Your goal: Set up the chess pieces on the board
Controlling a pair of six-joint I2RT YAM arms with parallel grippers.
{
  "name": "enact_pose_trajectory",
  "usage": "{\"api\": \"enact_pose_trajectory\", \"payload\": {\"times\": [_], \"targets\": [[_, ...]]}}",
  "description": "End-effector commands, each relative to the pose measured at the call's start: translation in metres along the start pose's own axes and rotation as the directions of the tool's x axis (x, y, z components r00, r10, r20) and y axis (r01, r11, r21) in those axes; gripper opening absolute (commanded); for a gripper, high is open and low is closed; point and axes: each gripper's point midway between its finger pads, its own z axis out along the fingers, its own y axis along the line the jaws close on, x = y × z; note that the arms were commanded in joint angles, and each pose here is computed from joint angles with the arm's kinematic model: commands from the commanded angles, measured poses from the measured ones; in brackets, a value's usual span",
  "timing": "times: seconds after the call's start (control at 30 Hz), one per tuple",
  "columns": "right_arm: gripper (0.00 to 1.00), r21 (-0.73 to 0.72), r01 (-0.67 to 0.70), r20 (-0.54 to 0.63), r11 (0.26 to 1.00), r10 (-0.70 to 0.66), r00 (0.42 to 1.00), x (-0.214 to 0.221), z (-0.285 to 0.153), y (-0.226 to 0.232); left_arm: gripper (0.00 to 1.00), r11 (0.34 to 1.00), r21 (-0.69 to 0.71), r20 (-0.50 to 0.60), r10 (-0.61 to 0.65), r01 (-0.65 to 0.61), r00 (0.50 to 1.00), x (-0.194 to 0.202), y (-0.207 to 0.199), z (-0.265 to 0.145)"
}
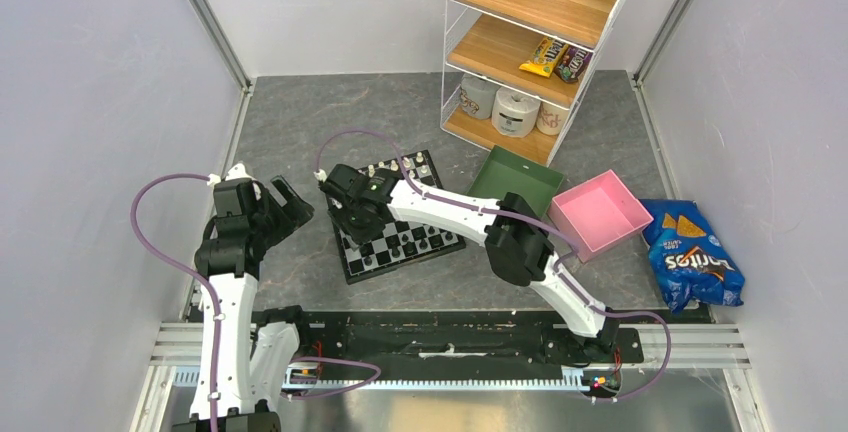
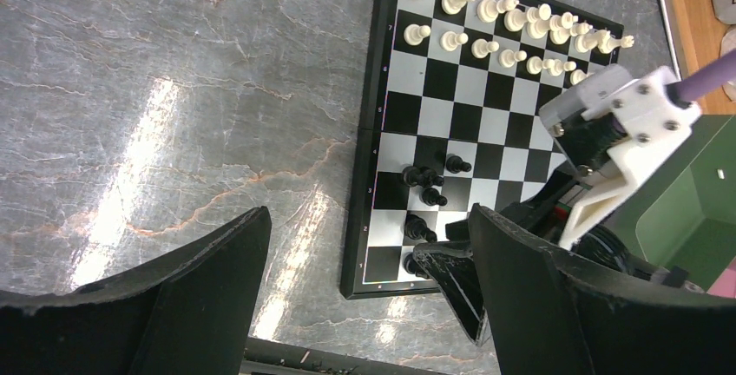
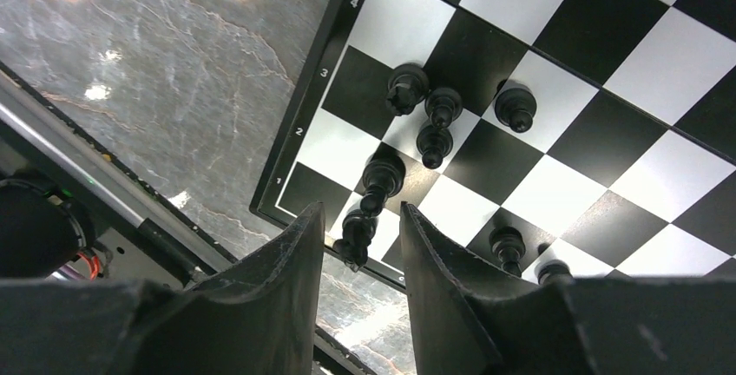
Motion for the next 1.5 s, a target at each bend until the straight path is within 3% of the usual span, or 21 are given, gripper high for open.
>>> {"api": "enact_pose_trajectory", "payload": {"times": [0.0,0.47,0.73,1.23,1.47], "targets": [[0.44,0.010,-0.015,0.033,1.000,0.015,0.999,-0.012,-0.004,0.001,0.91,1.000,0.012,0.025,-0.019,0.018,1.000,-0.005,-0.003,0.002],[0.30,0.019,-0.019,0.025,1.000,0.018,1.000,-0.012,0.007,-0.001,0.91,1.000,0.013,0.016,-0.019,0.019,1.000,-0.004,-0.004,0.004],[0.31,0.025,-0.016,0.011,1.000,0.016,1.000,-0.007,0.009,-0.003,0.91,1.000,0.015,0.015,-0.018,0.018,1.000,-0.004,-0.004,0.004],[0.17,0.031,-0.006,0.008,1.000,0.006,1.000,-0.006,0.007,-0.005,0.91,1.000,0.015,0.010,-0.019,0.019,1.000,-0.004,-0.004,0.005],[0.17,0.087,-0.004,0.032,0.996,0.001,0.999,-0.008,-0.005,-0.019,0.91,1.000,0.014,0.006,-0.018,0.018,1.000,-0.003,-0.004,0.005]]}}
